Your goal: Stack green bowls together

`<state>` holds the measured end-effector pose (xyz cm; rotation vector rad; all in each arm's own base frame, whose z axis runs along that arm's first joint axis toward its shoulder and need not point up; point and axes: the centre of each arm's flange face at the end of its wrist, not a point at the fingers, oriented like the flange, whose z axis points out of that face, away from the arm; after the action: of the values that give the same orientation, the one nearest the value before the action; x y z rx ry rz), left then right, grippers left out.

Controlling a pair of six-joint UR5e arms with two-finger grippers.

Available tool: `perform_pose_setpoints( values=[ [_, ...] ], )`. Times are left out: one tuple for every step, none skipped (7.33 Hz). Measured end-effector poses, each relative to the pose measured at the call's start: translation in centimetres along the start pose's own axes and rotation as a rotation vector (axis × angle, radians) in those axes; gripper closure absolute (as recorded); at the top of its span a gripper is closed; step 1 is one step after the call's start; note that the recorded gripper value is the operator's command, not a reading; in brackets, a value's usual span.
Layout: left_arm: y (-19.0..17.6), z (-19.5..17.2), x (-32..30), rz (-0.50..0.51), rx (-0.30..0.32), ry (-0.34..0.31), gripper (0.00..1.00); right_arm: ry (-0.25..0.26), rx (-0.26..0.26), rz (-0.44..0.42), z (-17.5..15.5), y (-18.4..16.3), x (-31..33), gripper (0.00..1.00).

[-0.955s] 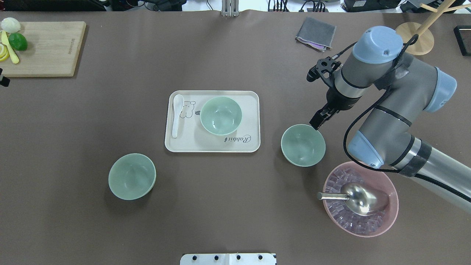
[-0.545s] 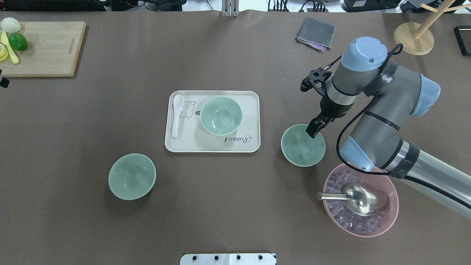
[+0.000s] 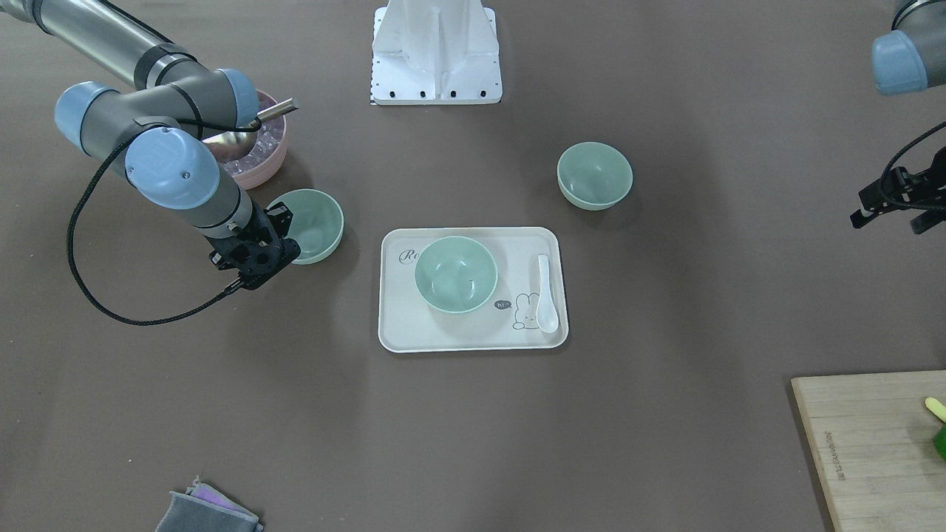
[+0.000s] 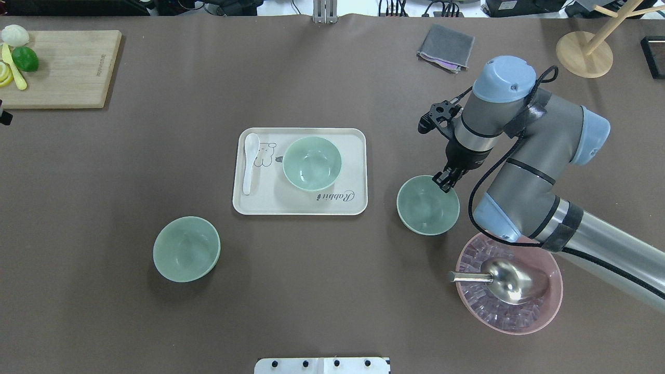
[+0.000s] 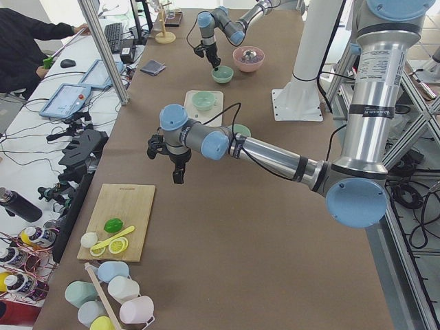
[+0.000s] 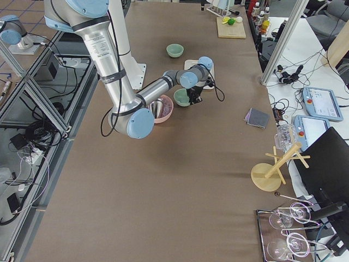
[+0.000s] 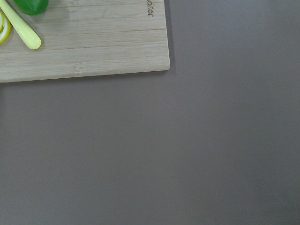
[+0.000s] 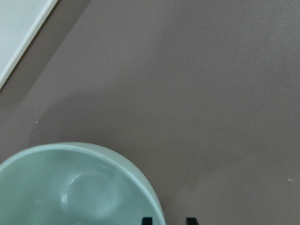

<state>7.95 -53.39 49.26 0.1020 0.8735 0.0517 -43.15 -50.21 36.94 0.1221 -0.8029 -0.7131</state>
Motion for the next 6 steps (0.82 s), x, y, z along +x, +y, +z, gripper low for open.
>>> perform_pose_setpoints(
  values=[
    [0.0,0.0,0.0,0.0,0.0,0.0,0.02,-0.003,0.001,-0.002,-0.1,0.0,-0.2,1.0],
    [0.0,0.0,0.1,0.001,0.001,0.001,0.02,-0.018,0.006,0.0,-0.6,-0.2,-0.3,1.0],
    [-0.1,-0.3,0.4,-0.007,0.006,0.002,0.02,-0.062,0.019,0.018,-2.3,-0.8,0.1,1.0],
    [-0.3,-0.5,1.2,-0.023,0.016,0.009,0.02,-0.112,0.039,0.047,-4.8,-1.3,1.2,1.0],
    [-0.2,-0.3,3.1,-0.033,0.026,0.027,0.02,-0.147,0.062,0.077,-7.1,-1.5,2.7,1.0],
    [0.3,0.8,5.9,-0.04,0.024,0.051,0.02,-0.166,0.081,0.117,-8.9,-1.5,3.9,1.0]
  ],
)
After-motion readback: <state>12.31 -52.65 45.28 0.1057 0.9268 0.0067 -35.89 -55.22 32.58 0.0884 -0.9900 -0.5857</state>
